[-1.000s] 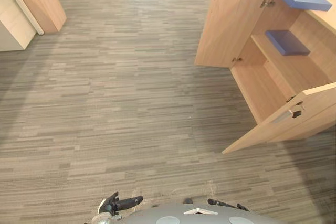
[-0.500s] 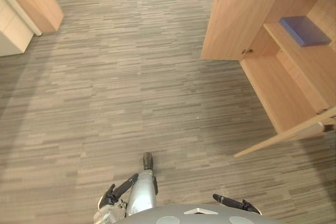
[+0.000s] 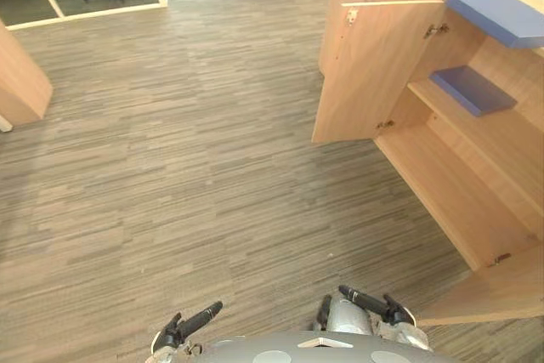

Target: Walk over to the cabinet, pick up the folder, carry it to the office cabinet, place the folder inside the office cabinet, then close the office cabinet door

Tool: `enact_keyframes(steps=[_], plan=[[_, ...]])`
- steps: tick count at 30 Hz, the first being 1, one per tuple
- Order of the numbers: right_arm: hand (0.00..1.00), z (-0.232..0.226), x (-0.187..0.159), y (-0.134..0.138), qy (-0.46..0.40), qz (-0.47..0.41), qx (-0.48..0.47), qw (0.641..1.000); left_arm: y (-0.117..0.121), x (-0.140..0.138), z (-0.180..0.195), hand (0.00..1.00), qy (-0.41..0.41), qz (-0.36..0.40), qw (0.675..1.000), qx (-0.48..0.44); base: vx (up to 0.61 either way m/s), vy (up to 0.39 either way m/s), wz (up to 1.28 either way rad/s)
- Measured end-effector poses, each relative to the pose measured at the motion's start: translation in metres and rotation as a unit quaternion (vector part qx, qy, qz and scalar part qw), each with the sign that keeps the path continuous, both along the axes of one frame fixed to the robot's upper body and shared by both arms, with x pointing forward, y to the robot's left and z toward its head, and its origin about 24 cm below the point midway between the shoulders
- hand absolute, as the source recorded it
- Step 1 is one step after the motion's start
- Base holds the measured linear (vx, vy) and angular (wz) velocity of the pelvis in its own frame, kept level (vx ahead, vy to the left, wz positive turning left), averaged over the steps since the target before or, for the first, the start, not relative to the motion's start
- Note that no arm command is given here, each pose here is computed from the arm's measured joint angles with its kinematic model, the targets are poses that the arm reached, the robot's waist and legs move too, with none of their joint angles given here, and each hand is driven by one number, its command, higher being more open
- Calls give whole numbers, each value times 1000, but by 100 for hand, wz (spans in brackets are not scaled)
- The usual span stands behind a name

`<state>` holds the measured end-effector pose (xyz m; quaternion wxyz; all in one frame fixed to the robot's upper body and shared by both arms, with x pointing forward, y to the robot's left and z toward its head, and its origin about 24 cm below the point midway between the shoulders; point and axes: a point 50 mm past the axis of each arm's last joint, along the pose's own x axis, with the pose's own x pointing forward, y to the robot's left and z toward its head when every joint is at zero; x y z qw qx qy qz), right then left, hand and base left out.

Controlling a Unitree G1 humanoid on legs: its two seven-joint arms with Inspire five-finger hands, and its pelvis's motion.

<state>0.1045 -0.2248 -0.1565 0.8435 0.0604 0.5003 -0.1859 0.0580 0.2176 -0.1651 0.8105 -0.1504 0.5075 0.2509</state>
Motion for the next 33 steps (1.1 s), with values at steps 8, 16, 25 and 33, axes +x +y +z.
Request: enact_keyframes(steps=[8,16,25,33], plan=[[100,-2,3,7,6,4,0,1000,-11,2,-2,100,3,34,999,-10,621,-136,-70],[100,-5,-7,12,27,9,-1,1000,1,9,5,100,-49,122,991,-1,504,15,-159],[100,-9,-11,29,35,35,16,999,-3,-7,0,100,-10,122,992,3,469,378,-98],[100,-8,-8,30,24,57,18,998,6,0,3,100,12,-32,998,57,380,379,-75]])
